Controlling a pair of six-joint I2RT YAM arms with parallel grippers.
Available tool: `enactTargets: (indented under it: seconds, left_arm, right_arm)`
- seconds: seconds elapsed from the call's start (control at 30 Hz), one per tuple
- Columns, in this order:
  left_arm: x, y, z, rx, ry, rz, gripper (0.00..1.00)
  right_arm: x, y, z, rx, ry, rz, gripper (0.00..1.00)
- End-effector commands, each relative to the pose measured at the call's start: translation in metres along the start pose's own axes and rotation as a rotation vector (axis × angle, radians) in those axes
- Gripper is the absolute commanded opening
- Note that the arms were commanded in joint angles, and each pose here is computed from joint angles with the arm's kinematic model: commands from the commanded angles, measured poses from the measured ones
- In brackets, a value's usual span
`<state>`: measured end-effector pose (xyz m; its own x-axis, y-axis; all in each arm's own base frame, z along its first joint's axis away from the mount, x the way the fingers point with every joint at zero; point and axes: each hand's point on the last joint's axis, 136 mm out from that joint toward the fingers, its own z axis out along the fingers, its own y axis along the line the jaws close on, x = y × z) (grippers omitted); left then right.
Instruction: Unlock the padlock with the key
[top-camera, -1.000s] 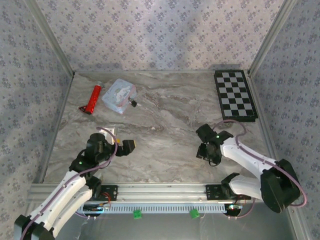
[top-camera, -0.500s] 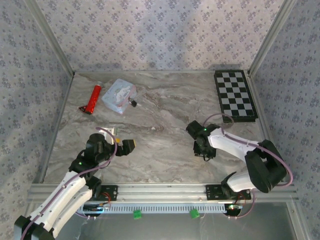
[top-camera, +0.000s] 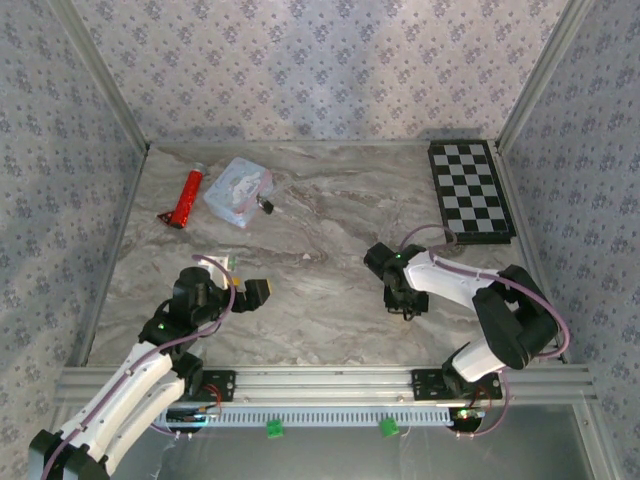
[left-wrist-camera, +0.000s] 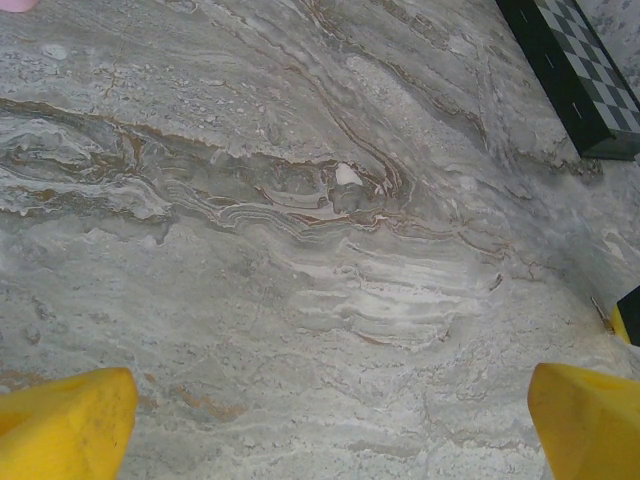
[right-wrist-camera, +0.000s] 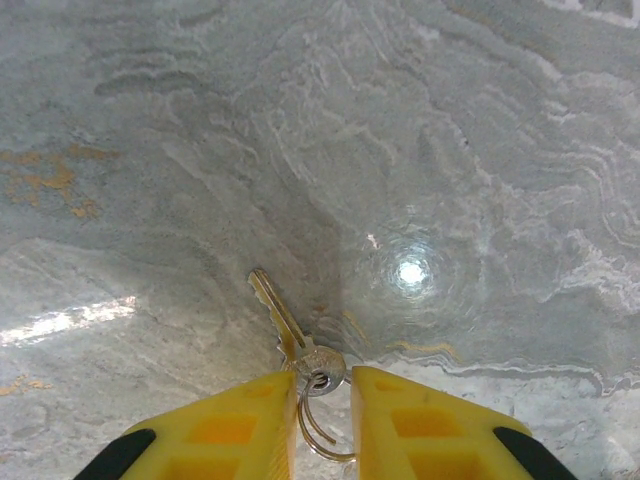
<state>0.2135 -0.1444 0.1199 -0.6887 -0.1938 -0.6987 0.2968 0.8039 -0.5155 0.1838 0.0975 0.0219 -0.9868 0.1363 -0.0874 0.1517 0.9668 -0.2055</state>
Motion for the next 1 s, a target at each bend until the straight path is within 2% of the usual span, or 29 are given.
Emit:
enactTargets:
  seconds: [0.0, 0.33, 0.97]
  left_arm:
    - [-0.006, -0.004, -0.001, 0.018, -0.030, 0.023, 1.00]
    - [-0.005, -0.004, 0.000, 0.017, -0.030, 0.023, 1.00]
    - [-0.004, -0.001, 0.003, 0.006, -0.017, 0.018, 1.00]
  right_arm:
    - [0.003, -0.008, 0.000, 0.048, 0.006, -0.010, 0.21]
    - [0.009, -0.007, 0.005, 0.044, 0.035, -0.017, 0.27]
    - [0.008, -0.011, 0.008, 0.085, 0.034, -0.017, 0.15]
